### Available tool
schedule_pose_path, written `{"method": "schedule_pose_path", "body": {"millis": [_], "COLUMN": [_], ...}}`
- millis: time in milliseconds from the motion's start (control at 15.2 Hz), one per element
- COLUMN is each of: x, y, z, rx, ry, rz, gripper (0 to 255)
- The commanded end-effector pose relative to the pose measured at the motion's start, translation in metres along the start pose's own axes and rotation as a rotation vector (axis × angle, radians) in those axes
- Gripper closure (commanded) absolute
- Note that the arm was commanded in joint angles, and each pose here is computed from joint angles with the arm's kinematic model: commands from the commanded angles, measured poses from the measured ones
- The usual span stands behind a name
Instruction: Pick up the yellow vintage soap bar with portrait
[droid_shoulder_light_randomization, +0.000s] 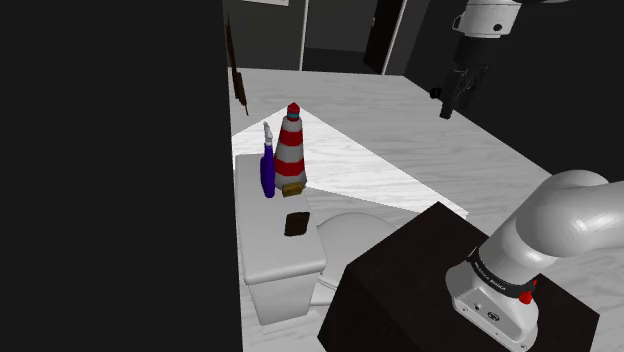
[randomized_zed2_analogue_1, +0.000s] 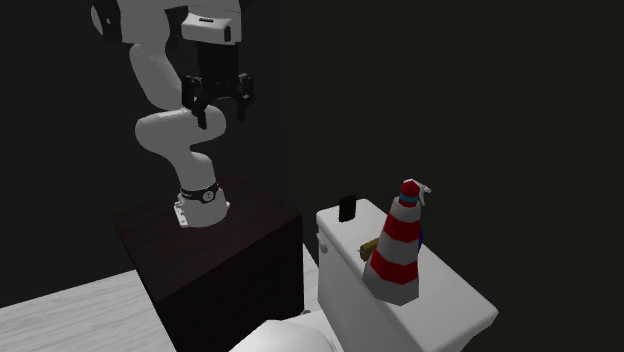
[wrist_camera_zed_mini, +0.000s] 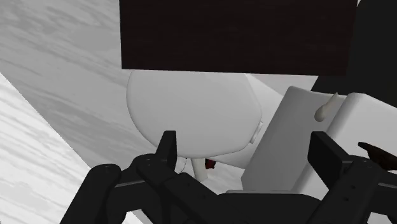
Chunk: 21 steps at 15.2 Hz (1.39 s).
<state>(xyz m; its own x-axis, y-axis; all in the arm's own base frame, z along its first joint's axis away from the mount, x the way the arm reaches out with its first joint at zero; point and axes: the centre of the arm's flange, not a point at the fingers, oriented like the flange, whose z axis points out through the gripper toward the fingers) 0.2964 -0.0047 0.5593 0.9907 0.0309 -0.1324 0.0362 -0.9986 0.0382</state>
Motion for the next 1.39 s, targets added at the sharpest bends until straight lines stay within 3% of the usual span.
{"method": "schedule_pose_path", "body": {"millis": [0, 660, 1320], "x": [0.000, 0.050, 0.128], "y": [0.000, -0.094, -0.169], "z": [0.000, 0.066, 0.129], "rx": [0.000, 0.065, 0.131], "ry": [0.000, -0.054, -0.108], "rz": [0.000, 0.364, 0.728], "gripper": [0, 0, 0]}}
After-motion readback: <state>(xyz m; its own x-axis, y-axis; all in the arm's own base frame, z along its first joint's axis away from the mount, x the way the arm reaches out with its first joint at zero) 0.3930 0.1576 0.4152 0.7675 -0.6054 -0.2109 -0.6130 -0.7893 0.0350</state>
